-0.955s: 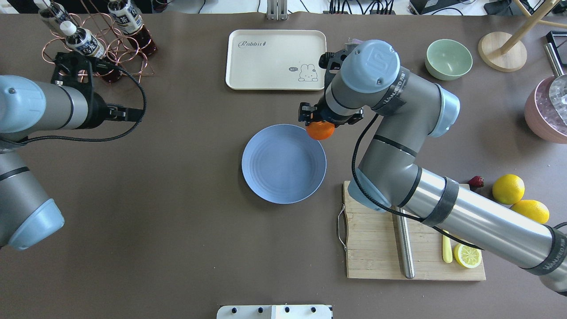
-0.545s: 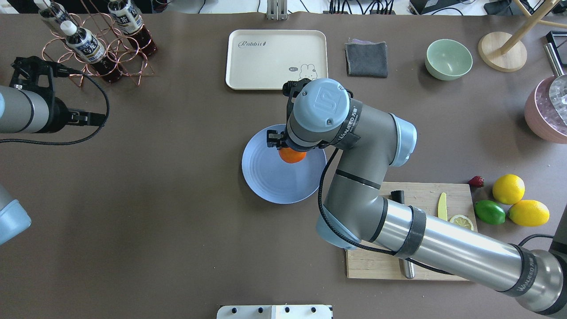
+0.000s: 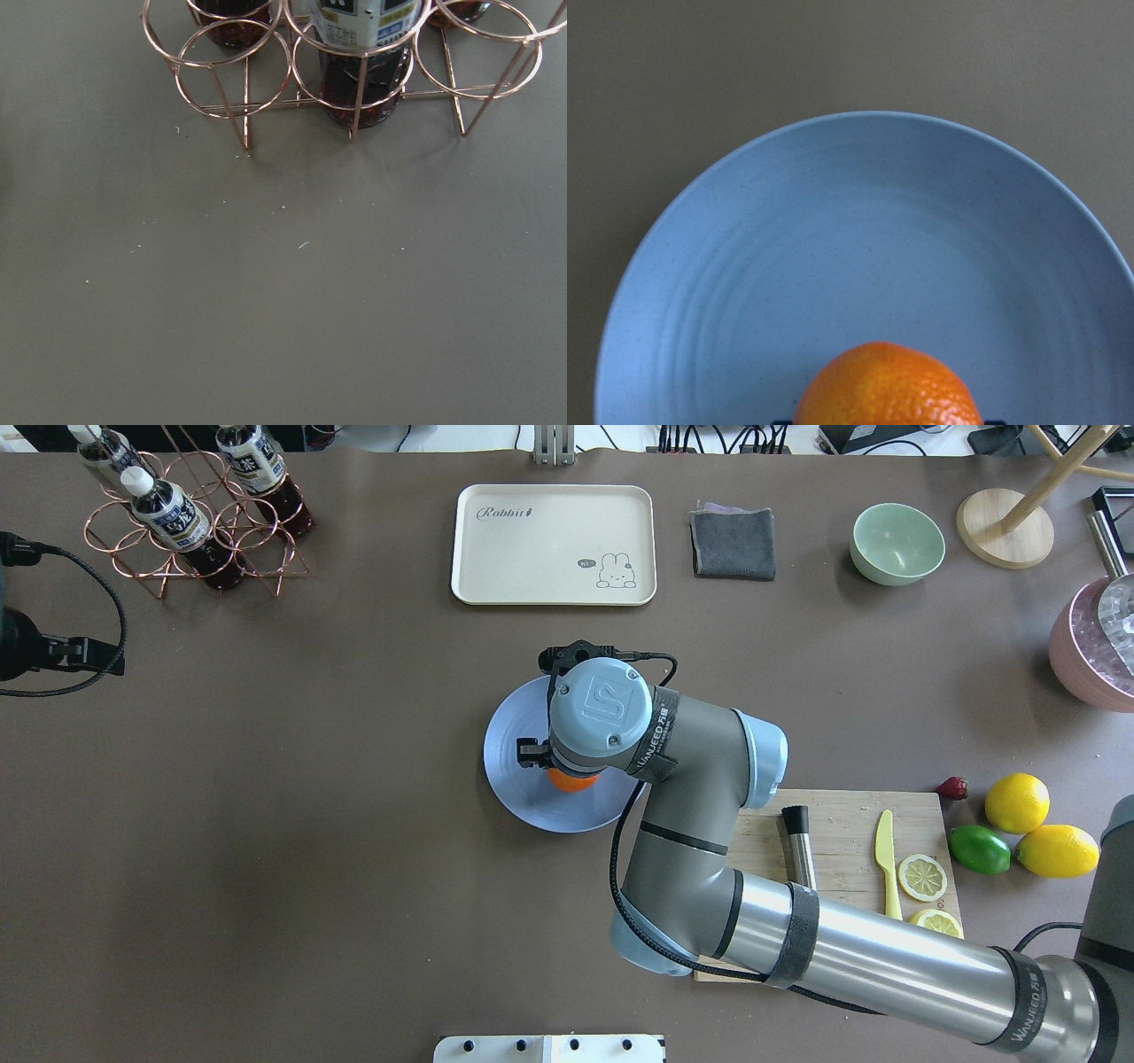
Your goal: Pick orange to plate
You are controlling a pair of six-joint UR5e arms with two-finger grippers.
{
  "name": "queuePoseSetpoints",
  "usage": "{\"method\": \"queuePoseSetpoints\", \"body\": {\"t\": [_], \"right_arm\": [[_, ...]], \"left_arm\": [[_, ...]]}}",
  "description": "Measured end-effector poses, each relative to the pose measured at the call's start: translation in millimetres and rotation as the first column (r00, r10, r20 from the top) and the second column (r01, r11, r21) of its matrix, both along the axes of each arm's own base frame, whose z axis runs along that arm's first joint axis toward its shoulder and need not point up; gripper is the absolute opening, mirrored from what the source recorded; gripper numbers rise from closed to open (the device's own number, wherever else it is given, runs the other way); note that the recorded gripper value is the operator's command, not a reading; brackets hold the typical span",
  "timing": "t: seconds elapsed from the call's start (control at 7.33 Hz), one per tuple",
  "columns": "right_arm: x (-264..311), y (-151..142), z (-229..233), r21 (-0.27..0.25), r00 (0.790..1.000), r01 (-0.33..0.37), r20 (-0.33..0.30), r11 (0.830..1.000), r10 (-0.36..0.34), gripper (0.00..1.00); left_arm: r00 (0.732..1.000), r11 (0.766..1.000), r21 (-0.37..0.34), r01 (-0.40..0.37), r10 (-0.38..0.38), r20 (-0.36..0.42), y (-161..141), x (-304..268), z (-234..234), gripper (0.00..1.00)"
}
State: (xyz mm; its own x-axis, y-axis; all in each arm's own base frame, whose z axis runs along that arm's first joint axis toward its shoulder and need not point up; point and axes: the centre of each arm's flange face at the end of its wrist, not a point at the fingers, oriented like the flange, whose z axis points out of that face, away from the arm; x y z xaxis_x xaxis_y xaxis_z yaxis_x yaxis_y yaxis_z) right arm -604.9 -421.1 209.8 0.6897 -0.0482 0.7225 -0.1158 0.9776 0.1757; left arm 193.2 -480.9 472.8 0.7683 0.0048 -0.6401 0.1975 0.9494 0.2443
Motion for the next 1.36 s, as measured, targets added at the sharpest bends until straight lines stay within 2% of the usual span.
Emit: {"method": "queuePoseSetpoints", "body": {"t": [0.14, 0.41, 0.55, 0.82, 0.95, 1.09, 1.23, 1.36], "right_arm": [[-2, -2, 3, 0.002, 1.0, -0.004, -0.008, 1.0, 0.004, 0.99], [-2, -8, 5, 0.011, 1.0, -0.022, -0.018, 1.0, 0.022, 1.0], [6, -16, -6, 0.013, 0.999, -0.032, -0.002, 0.999, 0.032, 1.0], [44, -50, -29, -0.029, 0.998, -0.036, 0.052, 0.999, 0.037, 1.0], [84, -74, -40, -0.071, 0.996, -0.029, 0.079, 0.997, 0.034, 1.0], [142, -98, -46, -0.103, 0.997, -0.012, 0.08, 0.995, 0.02, 1.0], [207, -114, -36, -0.102, 0.999, 0.009, 0.05, 0.995, -0.004, 1.0], [273, -127, -11, -0.081, 0.999, 0.032, -0.006, 0.996, -0.032, 1.0]], "left_arm": [[1.0, 1.0, -0.002, -0.002, 0.002, 0.0, 1, -3, 2, 0.98], [1.0, 1.0, -0.014, -0.004, 0.003, -0.015, -1, -9, 3, 0.98], [1.0, 1.0, -0.023, -0.005, 0.005, -0.03, -2, -14, 2, 0.98], [0.999, 1.0, -0.029, -0.007, 0.006, -0.043, -4, -24, 2, 0.98], [0.999, 0.999, -0.014, -0.033, 0.032, -0.032, -6, -46, 11, 0.98], [0.997, 0.997, 0.008, -0.075, 0.075, 0.012, -8, -85, 31, 0.98], [0.99, 0.993, 0.017, -0.12, 0.118, 0.079, -10, -134, 52, 0.98], [0.976, 0.986, 0.01, -0.167, 0.164, 0.144, -8, -185, 69, 0.98]]}}
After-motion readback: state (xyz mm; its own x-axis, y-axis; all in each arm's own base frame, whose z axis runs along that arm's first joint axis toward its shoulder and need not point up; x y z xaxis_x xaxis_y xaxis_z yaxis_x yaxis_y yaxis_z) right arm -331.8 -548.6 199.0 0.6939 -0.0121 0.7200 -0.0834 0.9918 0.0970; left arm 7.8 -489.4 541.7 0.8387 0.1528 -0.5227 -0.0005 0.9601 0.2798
